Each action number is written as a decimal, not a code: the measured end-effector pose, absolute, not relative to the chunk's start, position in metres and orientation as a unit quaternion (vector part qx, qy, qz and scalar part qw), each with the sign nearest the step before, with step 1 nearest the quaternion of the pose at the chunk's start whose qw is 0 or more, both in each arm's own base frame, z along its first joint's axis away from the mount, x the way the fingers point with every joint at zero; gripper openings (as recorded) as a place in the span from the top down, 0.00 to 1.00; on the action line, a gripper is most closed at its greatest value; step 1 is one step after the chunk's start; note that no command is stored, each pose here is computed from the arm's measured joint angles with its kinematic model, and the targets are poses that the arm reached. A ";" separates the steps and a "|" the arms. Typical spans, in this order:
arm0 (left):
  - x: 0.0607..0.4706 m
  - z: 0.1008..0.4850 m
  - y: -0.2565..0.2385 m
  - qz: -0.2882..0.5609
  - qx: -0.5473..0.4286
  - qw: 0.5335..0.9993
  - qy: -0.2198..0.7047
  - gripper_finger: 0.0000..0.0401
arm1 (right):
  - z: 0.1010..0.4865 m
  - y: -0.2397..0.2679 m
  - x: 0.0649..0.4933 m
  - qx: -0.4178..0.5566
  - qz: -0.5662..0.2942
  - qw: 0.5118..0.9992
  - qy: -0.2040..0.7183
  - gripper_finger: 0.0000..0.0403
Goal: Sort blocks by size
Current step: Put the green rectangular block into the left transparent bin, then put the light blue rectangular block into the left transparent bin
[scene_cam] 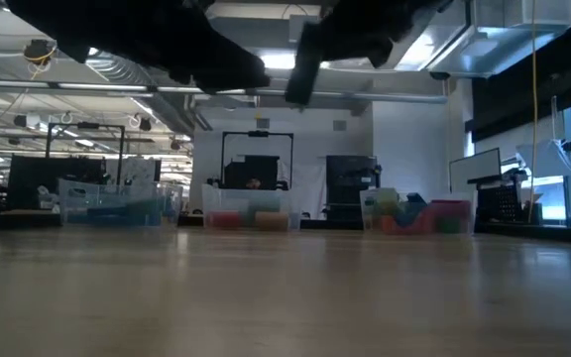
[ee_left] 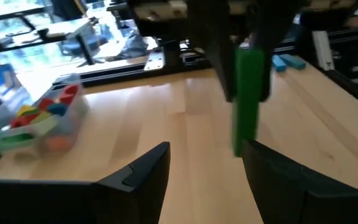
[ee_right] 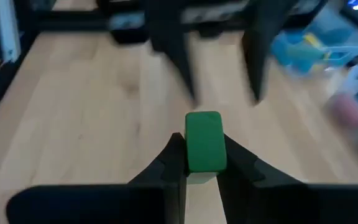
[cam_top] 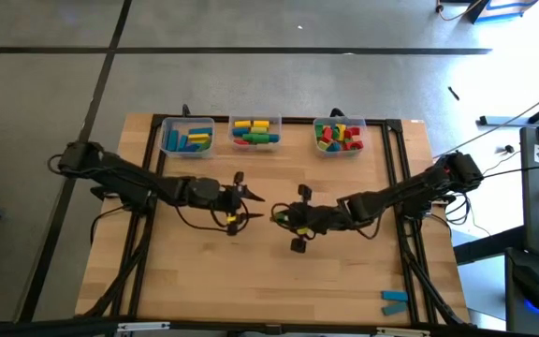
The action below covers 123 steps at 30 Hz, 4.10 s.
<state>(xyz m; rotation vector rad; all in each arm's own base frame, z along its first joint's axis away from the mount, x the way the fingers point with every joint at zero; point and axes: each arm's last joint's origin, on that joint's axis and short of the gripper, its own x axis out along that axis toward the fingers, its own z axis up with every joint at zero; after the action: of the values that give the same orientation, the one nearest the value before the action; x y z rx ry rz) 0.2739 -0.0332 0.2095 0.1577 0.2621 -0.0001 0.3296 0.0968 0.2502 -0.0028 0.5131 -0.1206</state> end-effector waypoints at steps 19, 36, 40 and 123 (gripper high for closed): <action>0.307 0.211 -0.041 -0.038 0.052 0.989 0.132 0.65 | 0.256 0.098 0.340 -0.041 -0.065 0.979 0.189 0.84; 0.304 0.212 -0.040 -0.032 0.066 0.987 0.143 0.87 | 0.255 0.099 0.341 -0.032 -0.043 0.980 0.192 0.66; 0.294 0.219 -0.037 0.007 0.067 0.983 0.170 0.86 | 0.264 0.099 0.331 -0.010 -0.038 0.976 0.213 0.51; 0.239 0.256 0.000 0.235 -0.071 0.947 0.206 0.55 | 0.221 0.211 0.170 0.321 -0.059 0.693 0.643 0.34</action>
<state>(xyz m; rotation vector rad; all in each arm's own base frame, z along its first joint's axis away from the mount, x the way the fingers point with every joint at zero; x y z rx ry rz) 0.2391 0.0000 0.2558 -0.1449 0.4188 0.4787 0.1700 0.2109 0.2209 0.7170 1.4350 -0.1318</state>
